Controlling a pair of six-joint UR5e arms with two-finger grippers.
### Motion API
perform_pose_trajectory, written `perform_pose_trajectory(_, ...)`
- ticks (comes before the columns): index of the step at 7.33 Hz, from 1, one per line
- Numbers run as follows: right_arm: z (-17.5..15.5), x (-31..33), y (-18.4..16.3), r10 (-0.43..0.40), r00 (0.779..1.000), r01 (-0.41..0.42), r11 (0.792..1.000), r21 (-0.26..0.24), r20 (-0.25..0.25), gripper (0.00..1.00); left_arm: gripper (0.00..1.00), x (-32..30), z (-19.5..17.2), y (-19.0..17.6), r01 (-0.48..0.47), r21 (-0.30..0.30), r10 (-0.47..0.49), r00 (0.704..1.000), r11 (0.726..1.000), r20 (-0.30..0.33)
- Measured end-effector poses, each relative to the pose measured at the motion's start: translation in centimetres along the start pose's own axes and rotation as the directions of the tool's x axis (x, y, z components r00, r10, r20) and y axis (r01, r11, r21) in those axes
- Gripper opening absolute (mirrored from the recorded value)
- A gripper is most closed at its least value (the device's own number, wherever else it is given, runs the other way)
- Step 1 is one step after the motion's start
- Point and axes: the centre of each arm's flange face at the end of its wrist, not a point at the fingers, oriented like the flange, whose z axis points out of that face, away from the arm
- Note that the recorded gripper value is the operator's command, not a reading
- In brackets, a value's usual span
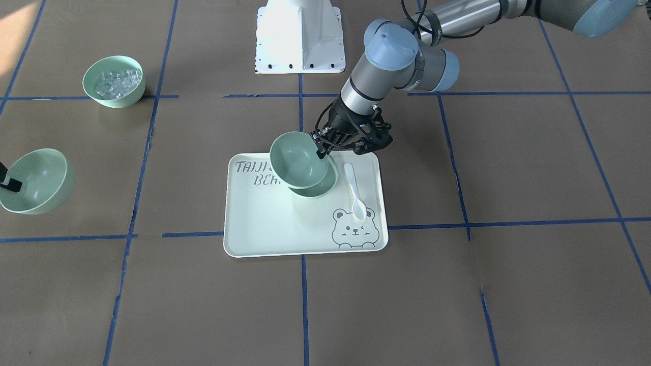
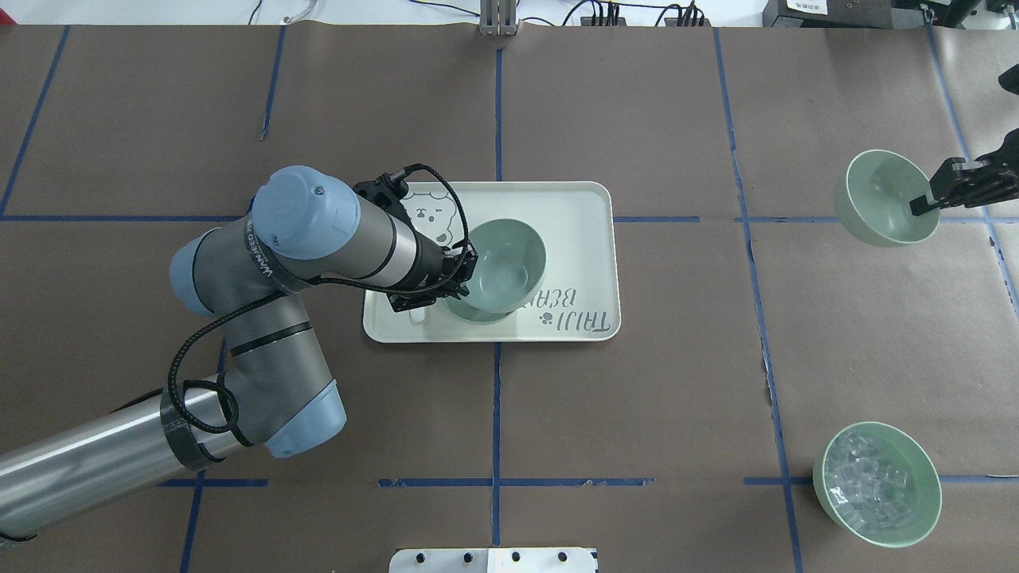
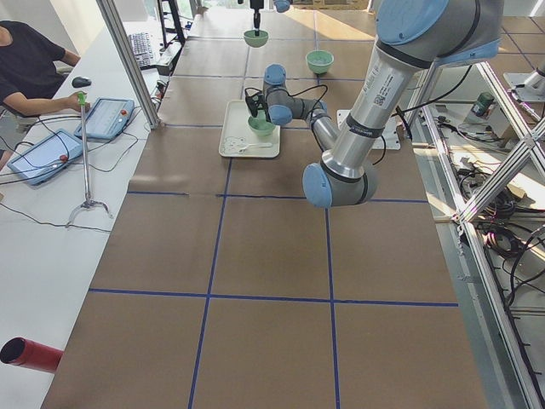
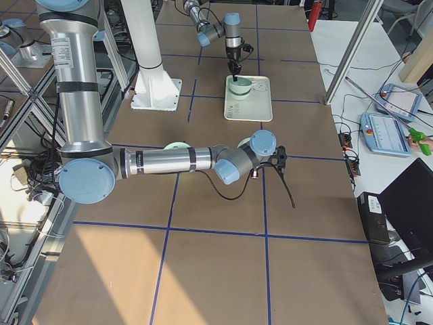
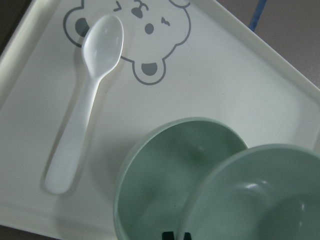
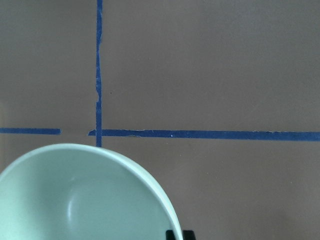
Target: Stack green bowls together
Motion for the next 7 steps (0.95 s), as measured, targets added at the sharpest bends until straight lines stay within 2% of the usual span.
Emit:
perform_pose_trajectory(2, -0.5, -0.9, -0.4, 0.005, 1.000, -0.005, 1.000, 0.001, 0.000, 0.00, 0.00, -0.8, -0.9, -1.1, 0.006, 0.020, -0.006, 1.000, 1.000, 0.017)
perform_pose_trajectory(4, -0.8, -1.5, -0.5, 0.000, 1.000, 0.000, 1.000, 0.005, 0.002, 0.00, 0.99, -1.6, -1.5, -1.6, 0.007, 0.028, -0.007, 1.000, 1.000, 0.021)
perform_pose_trajectory(7, -1.3, -2.8, -0.2, 0.005, 1.000, -0.006, 1.000, 0.014, 0.011, 0.00, 1.00, -0.3, -2.2, -0.6, -0.006, 0.016, 0.006, 1.000, 1.000, -0.006)
